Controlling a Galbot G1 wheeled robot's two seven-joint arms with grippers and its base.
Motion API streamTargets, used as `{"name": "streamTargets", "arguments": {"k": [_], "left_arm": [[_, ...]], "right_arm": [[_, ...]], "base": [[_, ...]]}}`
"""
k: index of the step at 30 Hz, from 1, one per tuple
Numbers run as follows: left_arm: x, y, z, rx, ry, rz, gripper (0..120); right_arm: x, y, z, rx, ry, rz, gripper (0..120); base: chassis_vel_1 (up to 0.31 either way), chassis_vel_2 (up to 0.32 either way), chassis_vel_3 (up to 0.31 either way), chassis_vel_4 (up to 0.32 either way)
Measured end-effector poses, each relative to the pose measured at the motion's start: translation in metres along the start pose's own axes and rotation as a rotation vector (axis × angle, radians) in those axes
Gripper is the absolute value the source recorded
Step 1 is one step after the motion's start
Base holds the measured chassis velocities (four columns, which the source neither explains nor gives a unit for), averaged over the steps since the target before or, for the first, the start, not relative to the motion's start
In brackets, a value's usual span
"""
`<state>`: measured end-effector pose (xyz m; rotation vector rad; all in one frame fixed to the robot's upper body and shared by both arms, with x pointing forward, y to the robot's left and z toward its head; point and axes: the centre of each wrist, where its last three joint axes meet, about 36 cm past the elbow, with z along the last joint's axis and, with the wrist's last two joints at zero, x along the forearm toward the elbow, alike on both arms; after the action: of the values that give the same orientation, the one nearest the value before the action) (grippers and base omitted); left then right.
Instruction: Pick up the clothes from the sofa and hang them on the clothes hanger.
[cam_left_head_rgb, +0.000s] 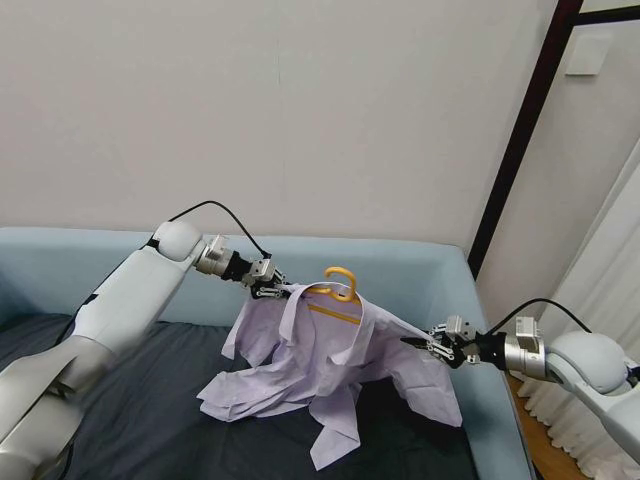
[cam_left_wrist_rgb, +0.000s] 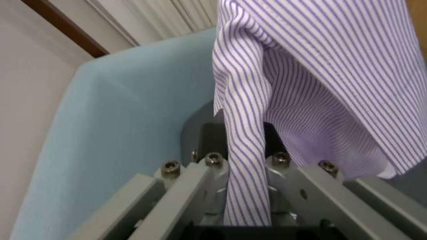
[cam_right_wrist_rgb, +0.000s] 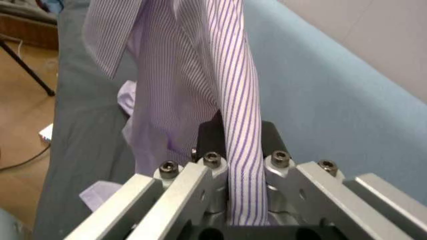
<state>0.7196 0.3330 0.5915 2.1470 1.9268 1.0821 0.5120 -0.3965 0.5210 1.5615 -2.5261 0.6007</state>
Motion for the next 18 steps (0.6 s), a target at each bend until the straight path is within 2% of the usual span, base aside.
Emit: {"name": "streamTargets", "arguments": {"k": [2,3,7,8,11,12,13,17,18], "left_arm": [[-0.001,-0.003,0.005,-0.01,-0.052,-0.025,12],[-0.001,-0.003,0.005,-0.01,-0.052,-0.025,12],[0.012,-0.015,0.023,0.047,-0.223,-0.142,31],[0.012,-0.015,0.023,0.047,-0.223,-0.142,31],[0.045,-0.026,0.031,0.055,-0.245,-0.22,46],[0.045,-0.026,0.031,0.055,-0.245,-0.22,46],[0.055,-0.029,0.032,0.057,-0.246,-0.24,51],[0.091,-0.054,0.037,0.079,-0.294,-0.367,68],[0.091,-0.054,0.037,0.079,-0.294,-0.367,68]], "right_arm": [[0.002,-0.002,-0.002,0.005,-0.017,-0.002,1],[0.002,-0.002,-0.002,0.005,-0.017,-0.002,1],[0.011,-0.007,-0.01,0.012,-0.031,0.009,1],[0.011,-0.007,-0.01,0.012,-0.031,0.009,1],[0.019,-0.011,-0.023,0.0,-0.053,0.013,1],[0.019,-0.011,-0.023,0.0,-0.053,0.013,1],[0.021,-0.012,-0.026,-0.01,-0.065,0.013,1],[0.026,-0.014,-0.043,-0.053,-0.098,0.028,1],[0.026,-0.014,-0.043,-0.053,-0.098,0.028,1]], "base": [[0.0,0.0,0.0,0.0],[0.0,0.0,0.0,0.0],[0.0,0.0,0.0,0.0],[0.0,0.0,0.0,0.0],[0.0,0.0,0.0,0.0],[0.0,0.0,0.0,0.0],[0.0,0.0,0.0,0.0],[0.0,0.0,0.0,0.0],[0.0,0.0,0.0,0.0]]}}
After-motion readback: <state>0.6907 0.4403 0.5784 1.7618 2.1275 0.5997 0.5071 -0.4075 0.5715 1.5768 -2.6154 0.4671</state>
